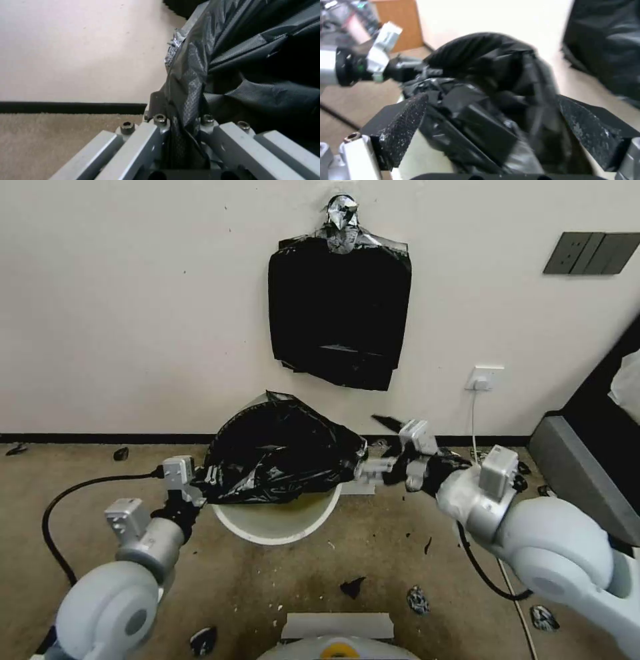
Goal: Place a trash bag onto the trash bin.
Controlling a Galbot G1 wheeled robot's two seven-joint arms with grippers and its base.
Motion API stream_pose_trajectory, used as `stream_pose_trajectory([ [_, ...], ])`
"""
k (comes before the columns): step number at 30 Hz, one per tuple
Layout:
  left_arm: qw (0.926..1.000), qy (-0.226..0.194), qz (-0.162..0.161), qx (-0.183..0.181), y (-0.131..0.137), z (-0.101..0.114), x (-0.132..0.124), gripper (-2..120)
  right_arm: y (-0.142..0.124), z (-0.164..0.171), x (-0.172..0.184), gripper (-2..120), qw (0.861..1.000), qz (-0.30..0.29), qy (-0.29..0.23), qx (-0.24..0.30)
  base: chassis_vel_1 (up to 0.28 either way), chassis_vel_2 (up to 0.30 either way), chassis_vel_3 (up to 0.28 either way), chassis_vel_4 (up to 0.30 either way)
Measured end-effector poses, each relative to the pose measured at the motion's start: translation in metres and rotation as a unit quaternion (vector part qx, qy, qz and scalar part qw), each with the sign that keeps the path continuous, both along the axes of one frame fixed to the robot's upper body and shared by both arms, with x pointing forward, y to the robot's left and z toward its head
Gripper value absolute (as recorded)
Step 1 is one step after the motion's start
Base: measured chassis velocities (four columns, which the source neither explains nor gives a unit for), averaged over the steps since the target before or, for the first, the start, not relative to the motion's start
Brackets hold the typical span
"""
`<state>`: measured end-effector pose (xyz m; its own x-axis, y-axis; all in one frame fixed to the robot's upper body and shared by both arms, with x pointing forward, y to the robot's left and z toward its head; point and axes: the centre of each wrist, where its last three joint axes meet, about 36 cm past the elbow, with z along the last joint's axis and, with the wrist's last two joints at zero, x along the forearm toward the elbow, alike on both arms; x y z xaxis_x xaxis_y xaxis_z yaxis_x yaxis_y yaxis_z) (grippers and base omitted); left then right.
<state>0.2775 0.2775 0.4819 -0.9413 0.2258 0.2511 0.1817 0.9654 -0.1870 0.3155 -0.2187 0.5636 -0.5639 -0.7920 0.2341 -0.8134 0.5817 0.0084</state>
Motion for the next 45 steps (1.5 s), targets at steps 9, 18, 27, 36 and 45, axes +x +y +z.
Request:
stream_pose_trajectory([
  [9,0.9999,-0.001,-0.010,0.007,-0.002,0.000,-0.004,3,0.000,-0.008,0.005,82,1.000,0.003,0.014,-0.019,0.000,0.000,0.000,0.000],
  [18,0.9999,0.003,-0.013,-0.010,-0.005,0.005,-0.008,3,-0.007,-0.019,0.003,47,0.998,0.024,0.030,-0.055,0.000,0.000,0.000,0.000],
  [27,0.9997,0.004,-0.015,-0.018,-0.007,0.011,-0.010,3,-0.007,-0.019,-0.004,16,0.997,0.031,0.032,-0.059,0.000,0.000,0.000,0.000],
  [36,0.9976,0.036,0.007,-0.058,-0.004,0.021,-0.006,3,-0.009,-0.021,-0.008,0,0.997,0.072,0.027,-0.033,0.000,0.000,0.000,0.000],
  [45,0.9874,0.082,0.042,-0.128,0.003,0.042,0.004,3,-0.023,-0.056,-0.003,0,0.985,0.171,0.011,0.018,0.000,0.000,0.000,0.000],
])
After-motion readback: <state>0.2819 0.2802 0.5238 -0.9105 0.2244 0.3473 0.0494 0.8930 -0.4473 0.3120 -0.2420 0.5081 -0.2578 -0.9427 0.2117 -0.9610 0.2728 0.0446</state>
